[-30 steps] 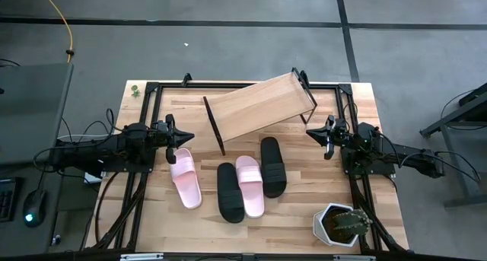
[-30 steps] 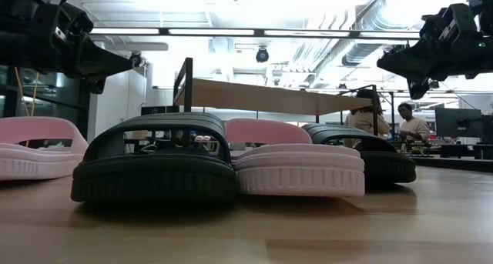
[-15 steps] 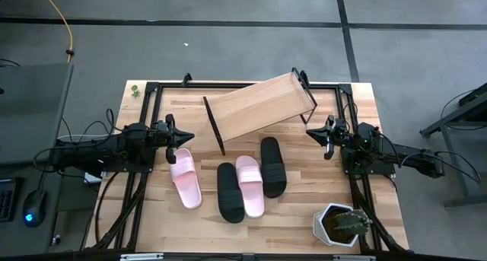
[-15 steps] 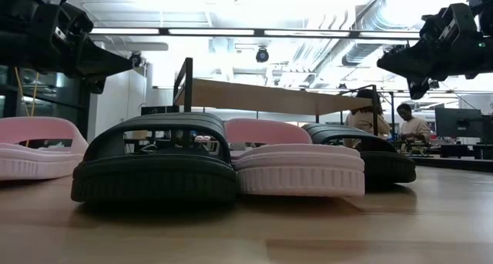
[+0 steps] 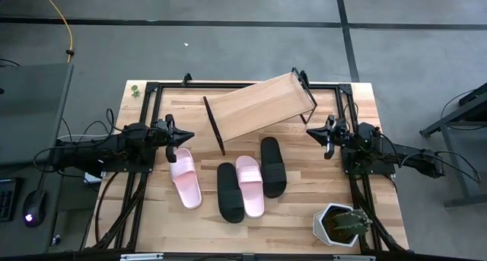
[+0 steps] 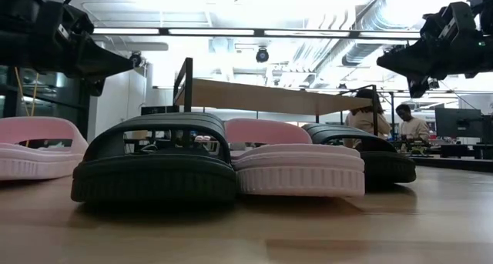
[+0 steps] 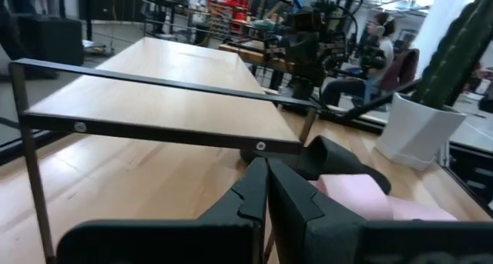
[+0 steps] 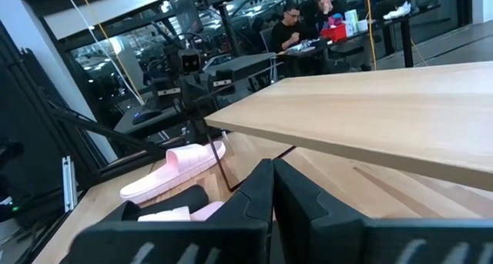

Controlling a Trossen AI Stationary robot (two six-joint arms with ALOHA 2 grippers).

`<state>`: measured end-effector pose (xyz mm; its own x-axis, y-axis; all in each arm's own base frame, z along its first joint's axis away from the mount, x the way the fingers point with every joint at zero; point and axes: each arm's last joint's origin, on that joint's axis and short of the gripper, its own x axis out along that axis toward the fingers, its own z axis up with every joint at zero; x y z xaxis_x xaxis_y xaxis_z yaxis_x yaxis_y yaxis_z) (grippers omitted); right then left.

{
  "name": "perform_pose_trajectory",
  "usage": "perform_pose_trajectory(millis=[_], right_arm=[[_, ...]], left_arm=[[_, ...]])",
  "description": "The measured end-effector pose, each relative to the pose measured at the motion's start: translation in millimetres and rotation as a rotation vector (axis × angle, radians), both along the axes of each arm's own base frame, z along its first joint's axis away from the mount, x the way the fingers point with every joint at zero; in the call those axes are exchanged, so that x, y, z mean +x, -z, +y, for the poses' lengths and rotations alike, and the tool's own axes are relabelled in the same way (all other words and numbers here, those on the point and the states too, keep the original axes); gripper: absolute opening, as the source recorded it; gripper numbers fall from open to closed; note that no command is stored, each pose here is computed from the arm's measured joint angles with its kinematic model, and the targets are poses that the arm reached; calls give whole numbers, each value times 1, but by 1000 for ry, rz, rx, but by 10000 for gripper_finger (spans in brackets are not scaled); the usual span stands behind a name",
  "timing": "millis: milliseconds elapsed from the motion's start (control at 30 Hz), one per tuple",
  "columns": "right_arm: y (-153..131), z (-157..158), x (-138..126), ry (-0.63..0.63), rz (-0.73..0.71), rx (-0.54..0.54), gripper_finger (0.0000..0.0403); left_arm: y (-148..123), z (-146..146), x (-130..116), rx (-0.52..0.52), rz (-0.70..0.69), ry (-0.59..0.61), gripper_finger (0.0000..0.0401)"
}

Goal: Pick and place slides into the shelf
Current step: Put the left pink slide on the shelf

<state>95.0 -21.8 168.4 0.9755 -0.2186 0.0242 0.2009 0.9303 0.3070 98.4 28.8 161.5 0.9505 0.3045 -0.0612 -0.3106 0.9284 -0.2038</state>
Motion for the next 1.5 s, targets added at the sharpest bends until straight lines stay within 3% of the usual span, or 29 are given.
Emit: perform_pose_trajectory(millis=[200,433,533,1000,1133,1267,1500], right_arm=[[1,0,0,9,10,-9,0],[0,-1,0,28,19,-97,0],[0,-1,0,26,14,-78,0],[0,-1,0,25,15,-56,0],[-1,-1,0,26,4,-65,0],[-5,-1,0,26,-36,-86,0],[-12,0,-1,6,-107,-98,0]], left_arm=[[0,0,0,3,1,-2,3],[0,0,0,67,21,-3,3],[0,0,0,74,23,-2,3],[0,0,0,-72,-25,-3,3],[-1,-2,1,-85,-37,63,3],[-10,-3,0,-69,-79,89,3],[-49,-5,-8,-50,-135,91,3]])
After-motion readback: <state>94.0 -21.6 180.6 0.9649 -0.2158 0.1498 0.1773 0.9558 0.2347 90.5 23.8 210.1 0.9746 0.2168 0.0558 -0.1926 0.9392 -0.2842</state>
